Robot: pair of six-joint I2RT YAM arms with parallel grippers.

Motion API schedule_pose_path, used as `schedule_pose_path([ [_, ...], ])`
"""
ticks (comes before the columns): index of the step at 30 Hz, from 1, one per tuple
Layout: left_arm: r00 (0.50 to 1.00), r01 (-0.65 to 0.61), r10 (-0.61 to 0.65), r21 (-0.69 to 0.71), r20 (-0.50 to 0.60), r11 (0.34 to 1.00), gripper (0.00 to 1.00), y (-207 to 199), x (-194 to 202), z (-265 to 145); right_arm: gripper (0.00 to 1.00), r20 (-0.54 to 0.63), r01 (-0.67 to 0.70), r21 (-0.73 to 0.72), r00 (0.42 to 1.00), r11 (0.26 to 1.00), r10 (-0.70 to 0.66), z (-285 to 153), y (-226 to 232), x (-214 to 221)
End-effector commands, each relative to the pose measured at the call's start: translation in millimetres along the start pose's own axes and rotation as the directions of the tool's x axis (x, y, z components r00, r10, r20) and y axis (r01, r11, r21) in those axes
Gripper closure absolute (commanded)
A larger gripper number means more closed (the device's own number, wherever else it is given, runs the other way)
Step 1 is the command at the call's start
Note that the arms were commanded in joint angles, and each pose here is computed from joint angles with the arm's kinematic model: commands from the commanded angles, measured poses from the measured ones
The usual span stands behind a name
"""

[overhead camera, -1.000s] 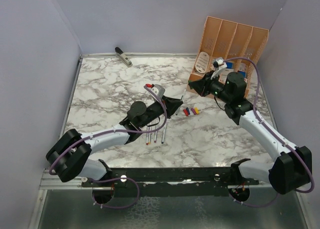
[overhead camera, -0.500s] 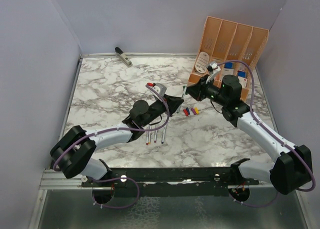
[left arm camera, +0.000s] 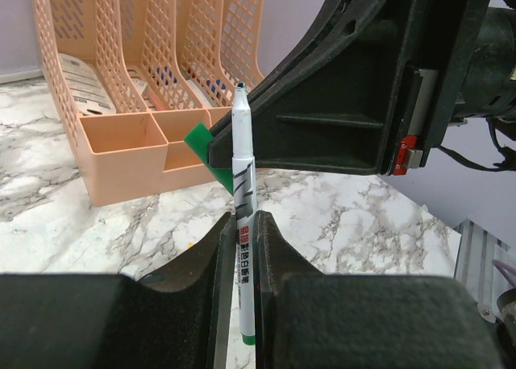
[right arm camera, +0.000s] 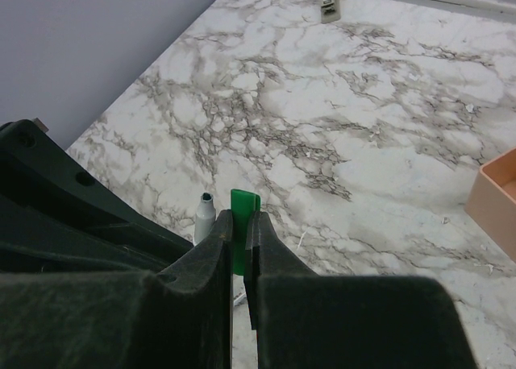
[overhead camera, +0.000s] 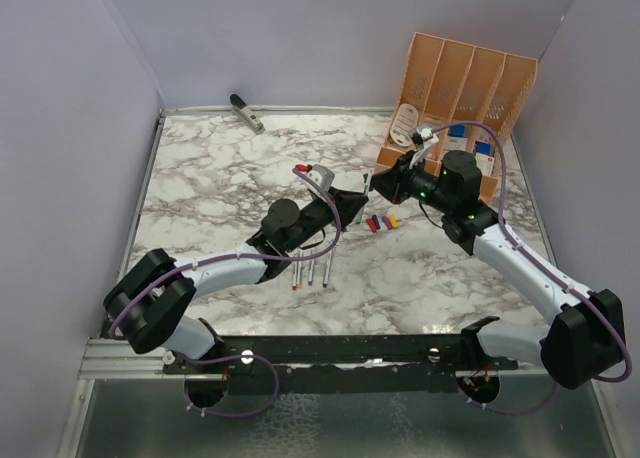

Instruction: Insert the pens into the pen caps

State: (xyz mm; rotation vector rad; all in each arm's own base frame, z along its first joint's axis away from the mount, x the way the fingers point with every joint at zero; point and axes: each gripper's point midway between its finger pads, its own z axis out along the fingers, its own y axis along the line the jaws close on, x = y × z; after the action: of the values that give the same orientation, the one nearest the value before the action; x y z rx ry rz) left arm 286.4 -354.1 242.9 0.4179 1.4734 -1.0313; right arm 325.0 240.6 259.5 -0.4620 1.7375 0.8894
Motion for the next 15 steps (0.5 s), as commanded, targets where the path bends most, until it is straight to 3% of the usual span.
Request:
schedule_pose_path([
  [1, 0.998, -0.016, 0.016, -0.007, 0.053, 1.000, 1.00, 1, -16, 9, 0.99, 0.001, 0.004, -0.041, 1.000, 0.999, -0.004, 1, 9, 1],
  [8, 0.998, -0.018, 0.019, -0.010, 0.053, 1.000, 1.00, 2, -15, 7, 0.99, -0.004, 0.003, -0.008, 1.000, 1.000, -0.003, 2, 3, 4],
  [15, 0.998, -0.030, 0.029, 0.023, 0.048, 0.999, 1.00, -5, -15, -10, 0.99, 0.060, 0.033, 0.166, 0.997, 0.986, -0.043, -1, -26, -15],
])
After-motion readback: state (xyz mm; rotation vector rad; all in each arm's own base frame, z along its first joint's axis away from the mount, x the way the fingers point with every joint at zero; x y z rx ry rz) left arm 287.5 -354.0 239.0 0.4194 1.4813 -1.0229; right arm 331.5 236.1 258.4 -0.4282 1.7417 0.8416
